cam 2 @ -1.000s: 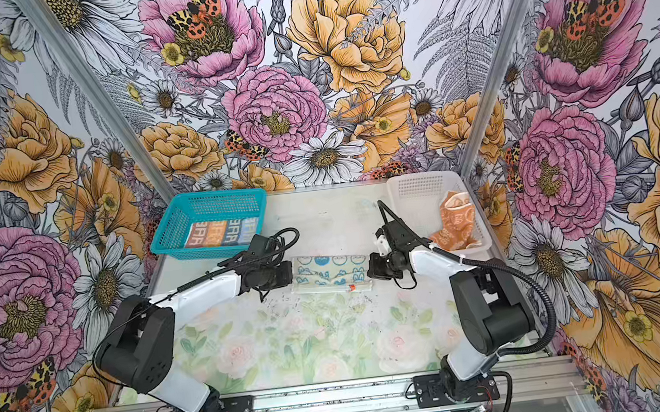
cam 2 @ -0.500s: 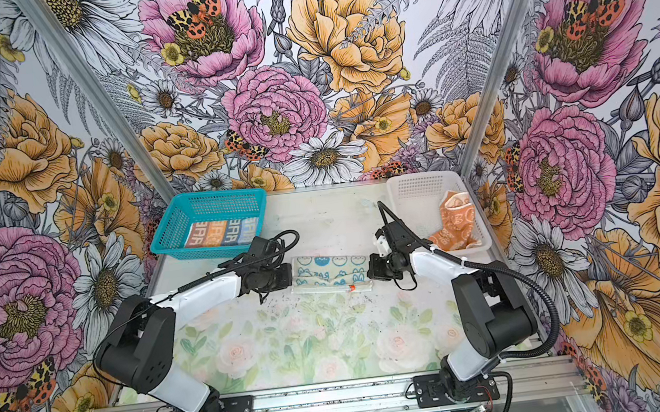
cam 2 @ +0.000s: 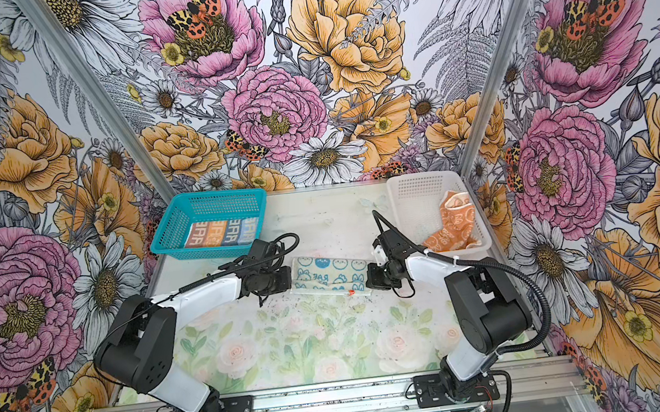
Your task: Fold and stack the towels
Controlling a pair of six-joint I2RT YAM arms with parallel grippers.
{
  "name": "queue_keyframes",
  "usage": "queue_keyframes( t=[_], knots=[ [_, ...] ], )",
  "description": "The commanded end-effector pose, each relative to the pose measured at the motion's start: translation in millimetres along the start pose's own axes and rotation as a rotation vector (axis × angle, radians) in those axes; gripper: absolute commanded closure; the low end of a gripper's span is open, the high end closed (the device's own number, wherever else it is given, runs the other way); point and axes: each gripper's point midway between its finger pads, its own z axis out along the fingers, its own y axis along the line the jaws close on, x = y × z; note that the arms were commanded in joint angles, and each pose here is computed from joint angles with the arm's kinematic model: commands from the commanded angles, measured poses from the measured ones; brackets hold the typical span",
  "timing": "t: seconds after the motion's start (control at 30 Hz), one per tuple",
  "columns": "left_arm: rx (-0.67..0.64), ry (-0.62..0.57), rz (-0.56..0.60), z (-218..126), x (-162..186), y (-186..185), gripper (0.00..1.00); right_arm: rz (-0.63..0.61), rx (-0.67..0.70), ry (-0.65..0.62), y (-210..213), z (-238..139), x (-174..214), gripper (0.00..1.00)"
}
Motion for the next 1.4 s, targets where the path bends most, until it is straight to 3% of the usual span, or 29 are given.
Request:
queue_keyframes(
  t=[0.0,0.1,0.2,0.37,0.53,0.77,1.03,1.17,1.37],
  knots=[
    [0.031,-0.054,-0.009,-11.7,-12.5,-8.1,0.91,-0.021,-0.013,-0.038,8.8,-6.0,-6.4,0.71],
    [0.050,-0.096,-0.008,-27.7,-26.1,-16.2,0.57,-0.033,-0.050,-0.085,23.1,-22.1,-14.6,0.52],
    [0.090,-0.146,-0.011,-49.0,-44.4,-30.9,0.02,-0.037,-0.093,-0.135,39.3,-40.0,-23.8,0.32],
    [0.254,-0.165,-0.082,-71.3,-67.4,-67.5,0.01,-0.021,-0.173,-0.200,66.2,-62.2,-40.5,0.11],
    [0.395,-0.130,-0.192,-55.5,-67.7,-84.4,0.01,0.028,-0.306,-0.205,91.3,-54.8,-43.7,0.03],
    [0.374,-0.050,-0.242,-16.0,-35.6,-66.2,0.01,0.102,-0.404,-0.133,91.5,-14.0,-27.5,0.01],
    [0.229,0.038,-0.211,9.4,-4.8,-32.2,0.01,0.115,-0.278,-0.076,56.3,13.6,-5.7,0.01],
    [0.220,0.034,-0.198,4.1,-9.3,-31.5,0.01,0.078,-0.285,-0.100,64.8,2.1,-13.5,0.01],
    [0.239,-0.069,-0.144,-31.0,-53.0,-47.8,0.01,0.031,-0.290,-0.191,81.9,-36.6,-52.8,0.01]
  ],
)
